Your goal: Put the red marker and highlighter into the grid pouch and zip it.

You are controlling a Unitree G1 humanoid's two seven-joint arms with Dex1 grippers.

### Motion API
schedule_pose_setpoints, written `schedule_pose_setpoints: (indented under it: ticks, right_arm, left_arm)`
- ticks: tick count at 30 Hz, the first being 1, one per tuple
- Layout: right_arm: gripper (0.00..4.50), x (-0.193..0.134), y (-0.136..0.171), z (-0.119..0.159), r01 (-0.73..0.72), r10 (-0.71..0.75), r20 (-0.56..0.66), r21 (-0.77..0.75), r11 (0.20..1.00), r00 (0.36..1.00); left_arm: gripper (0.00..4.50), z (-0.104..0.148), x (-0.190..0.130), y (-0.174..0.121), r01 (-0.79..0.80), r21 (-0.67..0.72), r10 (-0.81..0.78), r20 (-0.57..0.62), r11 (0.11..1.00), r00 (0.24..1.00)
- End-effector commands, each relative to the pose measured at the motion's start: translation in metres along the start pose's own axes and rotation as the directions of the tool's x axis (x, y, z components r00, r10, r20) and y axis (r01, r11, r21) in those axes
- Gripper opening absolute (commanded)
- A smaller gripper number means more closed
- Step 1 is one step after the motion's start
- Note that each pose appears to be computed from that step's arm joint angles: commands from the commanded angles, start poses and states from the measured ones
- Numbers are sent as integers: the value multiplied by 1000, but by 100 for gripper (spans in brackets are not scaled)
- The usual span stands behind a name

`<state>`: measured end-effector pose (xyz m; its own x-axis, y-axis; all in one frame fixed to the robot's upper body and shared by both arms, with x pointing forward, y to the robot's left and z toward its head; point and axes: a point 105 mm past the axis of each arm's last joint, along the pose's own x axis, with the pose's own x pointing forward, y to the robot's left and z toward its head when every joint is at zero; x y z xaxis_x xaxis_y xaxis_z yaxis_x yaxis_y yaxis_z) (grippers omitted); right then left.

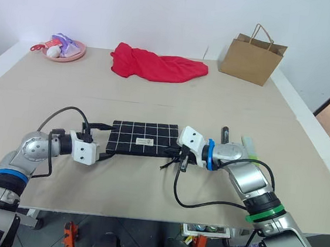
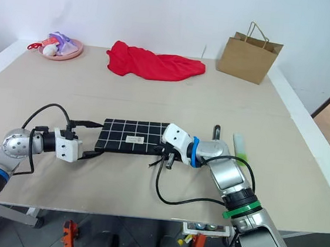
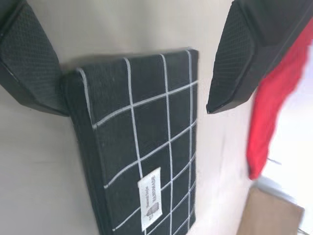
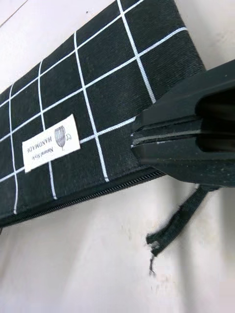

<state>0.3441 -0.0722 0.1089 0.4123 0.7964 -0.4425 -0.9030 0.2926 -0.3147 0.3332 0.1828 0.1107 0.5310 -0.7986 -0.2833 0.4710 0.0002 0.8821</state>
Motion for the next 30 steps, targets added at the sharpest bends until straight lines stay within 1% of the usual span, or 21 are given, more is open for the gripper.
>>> schedule_pose_setpoints:
  ticks: [1,3,5,6,7,11,12,13,14,15,16,22,24,25,26,27,28,30]
  right_arm:
    - [5,-4,-5,10,15,-14,40,-9,1000,999]
    - [5,-4,-4,11,13,-13,41,-8,1000,999]
    - [0,-4,-4,11,12,-12,41,-8,1000,999]
    - [0,-4,-4,11,13,-12,41,-7,1000,999]
    - [0,-4,-5,11,12,-12,42,-7,1000,999]
    - [0,-5,-5,11,12,-12,41,-7,1000,999]
    - [0,-5,-5,11,12,-12,41,-7,1000,999]
    - [0,-5,-5,11,12,-12,40,-7,1000,999]
    - [0,-5,-5,11,12,-12,40,-7,1000,999]
    - [0,-5,-5,11,11,-11,40,-7,1000,999]
    - [0,-5,-5,11,11,-10,40,-7,1000,999]
    - [0,-6,-6,9,10,-9,33,-5,1000,999]
    - [0,-7,-8,9,20,-20,34,0,1000,999]
    - [32,-7,-11,11,39,-39,42,0,999,998]
    - [67,-8,-21,17,75,-78,73,42,996,994]
    - [73,-9,-27,22,98,-105,94,74,992,990]
    - [106,-13,-37,31,131,-145,134,107,986,980]
    - [193,-18,-45,42,153,-177,182,140,978,967]
  left_arm:
    - [450,1,8,-9,35,30,-35,14,999,999]
    - [450,-1,9,-9,40,37,-40,14,999,999]
    - [399,-2,8,-11,53,36,-53,14,998,998]
    - [336,-3,7,-13,61,35,-61,15,998,998]
    - [309,-3,7,-14,71,29,-71,18,997,997]
    - [164,-2,7,-19,89,10,-89,36,996,995]
    - [136,-1,8,-19,89,7,-89,43,996,995]
    - [87,0,9,-19,88,2,-88,51,996,995]
    - [63,1,9,-19,87,-1,-87,57,996,995]
    - [25,3,10,-19,87,-7,-86,68,996,994]
    - [12,5,11,-20,89,-7,-88,81,996,993]
    - [12,28,16,-26,135,19,-136,180,991,974]
    - [12,31,15,-31,179,-26,-171,187,983,967]
    - [5,31,14,-36,215,-73,-199,179,974,963]
    - [0,28,12,-38,231,-139,-207,164,963,964]
    - [0,27,11,-40,240,-187,-212,154,953,965]
    - [0,27,11,-37,225,-262,-190,152,938,970]
    - [0,29,10,-32,208,-345,-163,157,915,974]
